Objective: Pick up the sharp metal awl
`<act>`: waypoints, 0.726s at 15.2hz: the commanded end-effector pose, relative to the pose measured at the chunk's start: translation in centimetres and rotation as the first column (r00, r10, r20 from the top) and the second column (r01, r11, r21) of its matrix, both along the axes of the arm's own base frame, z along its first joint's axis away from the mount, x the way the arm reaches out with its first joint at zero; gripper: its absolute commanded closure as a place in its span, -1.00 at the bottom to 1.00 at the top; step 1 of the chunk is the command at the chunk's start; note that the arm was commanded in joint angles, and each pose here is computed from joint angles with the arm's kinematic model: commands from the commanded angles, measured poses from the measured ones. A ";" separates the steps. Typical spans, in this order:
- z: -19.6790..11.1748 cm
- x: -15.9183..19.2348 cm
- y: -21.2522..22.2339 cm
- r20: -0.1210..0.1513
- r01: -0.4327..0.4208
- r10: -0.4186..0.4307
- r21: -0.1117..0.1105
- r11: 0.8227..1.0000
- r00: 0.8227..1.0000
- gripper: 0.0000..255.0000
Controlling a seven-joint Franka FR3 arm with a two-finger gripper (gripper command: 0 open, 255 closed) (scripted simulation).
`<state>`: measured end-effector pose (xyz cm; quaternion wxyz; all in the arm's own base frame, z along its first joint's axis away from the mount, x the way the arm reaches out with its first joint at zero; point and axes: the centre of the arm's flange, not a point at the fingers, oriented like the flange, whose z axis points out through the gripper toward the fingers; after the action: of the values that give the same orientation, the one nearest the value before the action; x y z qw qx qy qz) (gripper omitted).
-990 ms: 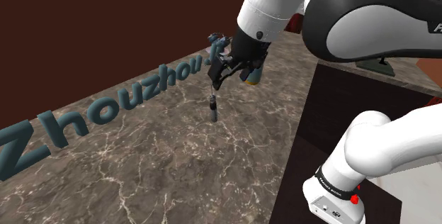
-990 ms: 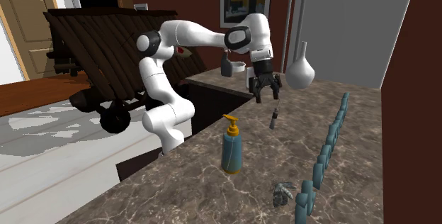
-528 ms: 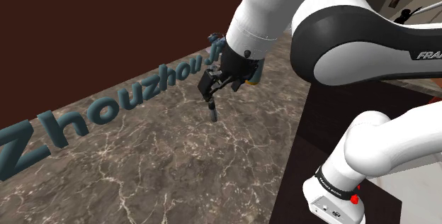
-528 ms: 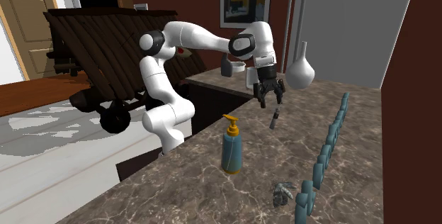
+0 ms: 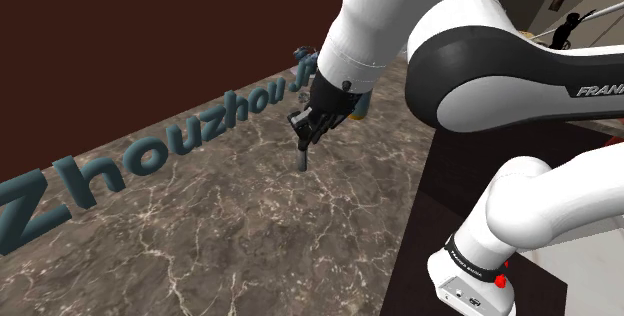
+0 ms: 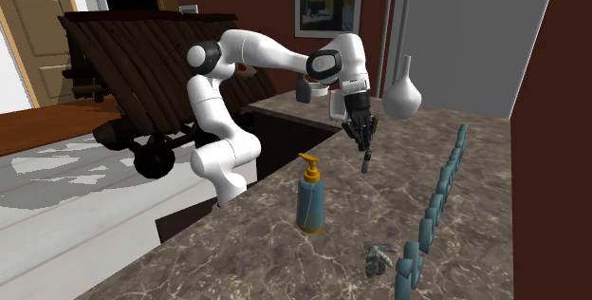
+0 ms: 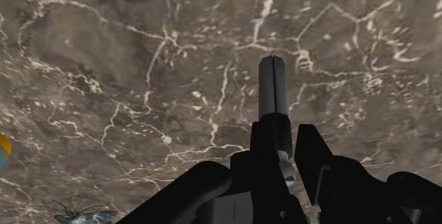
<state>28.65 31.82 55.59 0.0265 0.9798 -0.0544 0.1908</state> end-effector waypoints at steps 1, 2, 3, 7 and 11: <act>0.0 0.0 0.0 0.000 0.000 0.000 0.000 1.000 1.000 1.00; 0.0 0.0 0.0 0.000 0.000 0.000 0.000 1.000 1.000 1.00; 0.0 0.0 0.0 0.000 0.000 0.000 0.000 1.000 1.000 1.00; 0.5 0.0 0.0 0.000 0.000 0.000 0.000 1.000 1.000 1.00; 2.6 0.0 0.0 0.000 0.000 0.000 0.000 1.000 1.000 1.00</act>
<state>28.65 31.94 57.66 0.0265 0.9798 -0.0543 0.1908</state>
